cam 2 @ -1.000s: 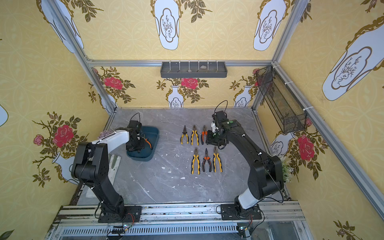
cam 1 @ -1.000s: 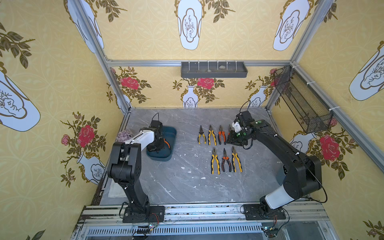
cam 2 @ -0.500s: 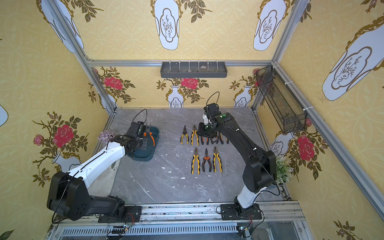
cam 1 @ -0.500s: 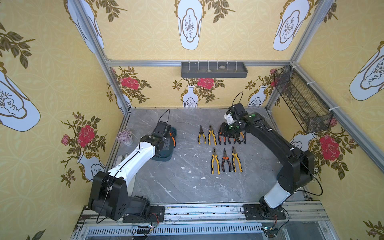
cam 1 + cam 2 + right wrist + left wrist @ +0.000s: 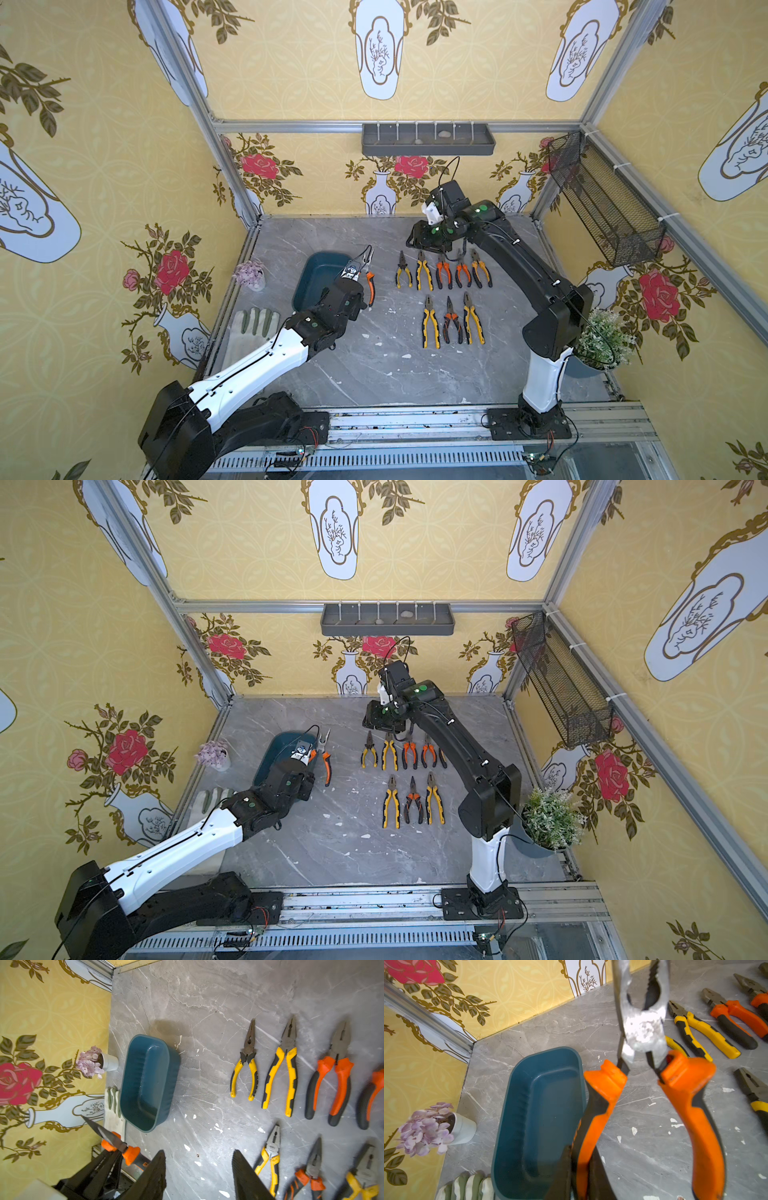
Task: Take the pliers out of the storage box
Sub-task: Pick up the pliers from the storage box, then place the pliers at the center of the board.
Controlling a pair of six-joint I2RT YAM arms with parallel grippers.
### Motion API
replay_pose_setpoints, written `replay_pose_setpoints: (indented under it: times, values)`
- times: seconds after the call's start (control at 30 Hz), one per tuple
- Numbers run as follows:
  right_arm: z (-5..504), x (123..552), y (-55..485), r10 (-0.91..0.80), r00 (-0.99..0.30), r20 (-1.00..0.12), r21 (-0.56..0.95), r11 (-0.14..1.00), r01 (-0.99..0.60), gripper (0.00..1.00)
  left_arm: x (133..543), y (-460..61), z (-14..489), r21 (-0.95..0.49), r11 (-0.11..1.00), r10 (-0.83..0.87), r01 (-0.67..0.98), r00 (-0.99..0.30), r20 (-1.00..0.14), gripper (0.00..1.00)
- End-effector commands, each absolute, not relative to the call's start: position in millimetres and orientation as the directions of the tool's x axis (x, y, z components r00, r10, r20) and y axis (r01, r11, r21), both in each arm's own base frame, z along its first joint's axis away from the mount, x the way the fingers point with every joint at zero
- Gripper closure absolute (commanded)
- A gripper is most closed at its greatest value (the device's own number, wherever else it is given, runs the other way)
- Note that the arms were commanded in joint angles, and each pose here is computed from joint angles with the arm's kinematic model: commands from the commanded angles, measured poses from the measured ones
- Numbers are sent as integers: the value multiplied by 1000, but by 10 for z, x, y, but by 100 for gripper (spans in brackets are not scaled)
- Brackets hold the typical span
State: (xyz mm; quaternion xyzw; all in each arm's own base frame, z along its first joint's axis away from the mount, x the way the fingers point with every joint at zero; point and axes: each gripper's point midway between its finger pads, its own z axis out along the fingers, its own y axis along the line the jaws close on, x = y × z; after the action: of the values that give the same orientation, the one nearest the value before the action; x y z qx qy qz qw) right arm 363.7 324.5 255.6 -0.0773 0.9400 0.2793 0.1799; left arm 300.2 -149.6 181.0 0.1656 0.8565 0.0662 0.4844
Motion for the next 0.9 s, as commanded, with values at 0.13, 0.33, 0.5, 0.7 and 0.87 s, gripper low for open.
replay_pose_setpoints:
  times: [0.13, 0.33, 0.5, 0.7, 0.87]
  values:
    - [2564, 3441, 3705, -10, -964, -266, 626, 758, -180, 45, 3032, -1576, 1999, 290, 937, 342, 194, -358, -869, 100]
    - [2648, 3260, 4050, -30, -965, -260, 685, 699, -206, 47, 3080, -1587, 1878, 340, 923, 384, 179, -397, -834, 100]
    - [2678, 3158, 4164, -23, -961, -277, 682, 699, -214, 47, 3114, -1634, 1862, 330, 927, 375, 179, -413, -830, 100]
    - [2514, 3252, 4186, 5, -963, -271, 655, 734, -180, 46, 3124, -1688, 1914, 337, 925, 379, 173, -406, -832, 100]
    - [2367, 3324, 4216, 59, -965, -254, 623, 773, -117, 47, 3154, -1698, 1866, 362, 920, 391, 150, -418, -820, 100]
